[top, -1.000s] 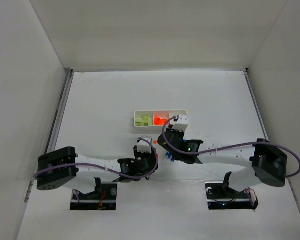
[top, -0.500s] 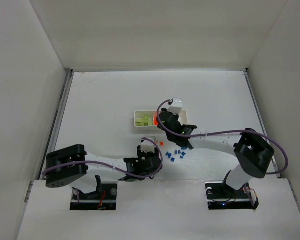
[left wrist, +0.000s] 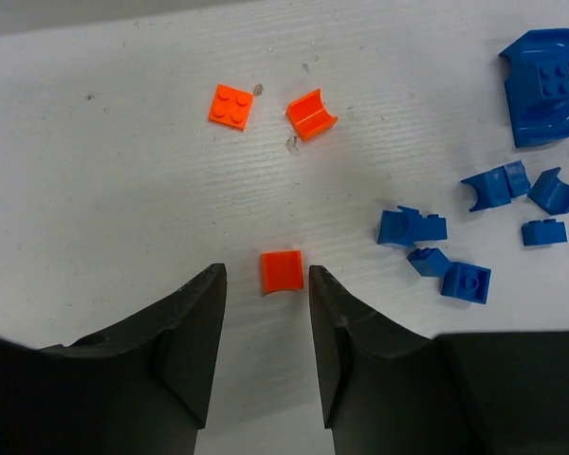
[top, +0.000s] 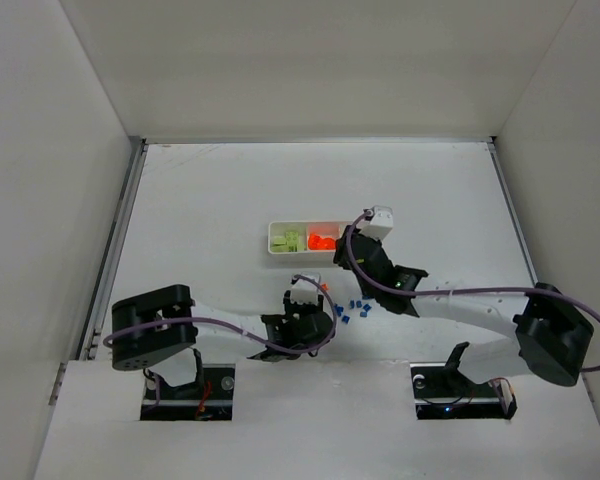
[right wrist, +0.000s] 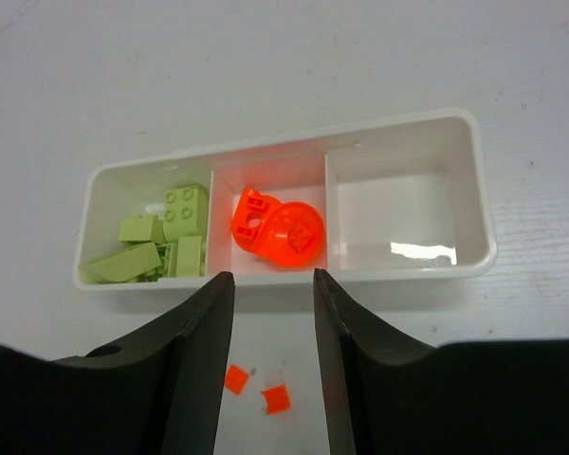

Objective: Sort the legos into containers by color

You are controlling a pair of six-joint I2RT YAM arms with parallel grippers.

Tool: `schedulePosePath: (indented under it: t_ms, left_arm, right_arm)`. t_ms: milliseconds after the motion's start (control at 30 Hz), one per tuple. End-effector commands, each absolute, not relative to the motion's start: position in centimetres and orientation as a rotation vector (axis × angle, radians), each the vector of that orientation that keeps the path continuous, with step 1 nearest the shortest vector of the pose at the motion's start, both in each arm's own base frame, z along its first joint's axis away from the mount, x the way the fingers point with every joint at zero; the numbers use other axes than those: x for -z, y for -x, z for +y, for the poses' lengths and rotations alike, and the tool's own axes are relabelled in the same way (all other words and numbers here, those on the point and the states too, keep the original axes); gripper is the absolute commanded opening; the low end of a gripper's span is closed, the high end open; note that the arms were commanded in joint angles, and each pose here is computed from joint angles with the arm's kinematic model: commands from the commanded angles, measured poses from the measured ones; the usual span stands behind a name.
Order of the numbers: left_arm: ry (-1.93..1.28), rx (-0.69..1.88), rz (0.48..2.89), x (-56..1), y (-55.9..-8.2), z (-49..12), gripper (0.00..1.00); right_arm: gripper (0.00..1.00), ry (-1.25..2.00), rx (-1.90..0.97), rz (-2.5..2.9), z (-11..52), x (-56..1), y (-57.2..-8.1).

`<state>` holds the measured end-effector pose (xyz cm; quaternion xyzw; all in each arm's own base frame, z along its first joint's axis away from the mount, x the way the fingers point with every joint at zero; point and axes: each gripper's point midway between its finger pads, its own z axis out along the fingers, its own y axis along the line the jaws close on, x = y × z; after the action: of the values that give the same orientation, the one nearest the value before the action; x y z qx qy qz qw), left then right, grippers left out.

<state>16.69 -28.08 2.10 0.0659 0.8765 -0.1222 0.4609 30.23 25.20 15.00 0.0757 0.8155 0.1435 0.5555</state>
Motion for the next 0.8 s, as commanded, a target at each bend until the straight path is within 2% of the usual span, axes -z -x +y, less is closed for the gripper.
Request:
schedulePosePath:
  t_ms: [0,367,500,633,767]
  left_arm:
    - [-0.135,0.305,2.123,-3.0,-17.4,-29.1,0.35]
    - [-0.141,0.253,2.104,-3.1,-17.7,-28.6,0.13]
    - [-0.109,0.292,2.056,-6.1,-18.2,-28.0,0.11]
    - [-0.047,0.391,1.998,-10.7,-19.3,-27.7,0.1]
    - [-0.035,0.447,1.967,-14.8,-21.7,-28.6,0.11]
  right_arm:
    - [0.45,-0.199,-0.396,1.88,25.1,-15.9,-29.5]
    - [0.47,-0.173,-0.417,1.912,24.4,-14.0,-27.1]
    - [0.47,-0.183,-0.431,1.913,23.9,-13.5,-26.3]
    - [0.39,-0.194,-0.458,1.915,23.7,-13.2,-25.6]
    - [0.37,-0.196,-0.468,1.919,24.0,-12.9,-25.2]
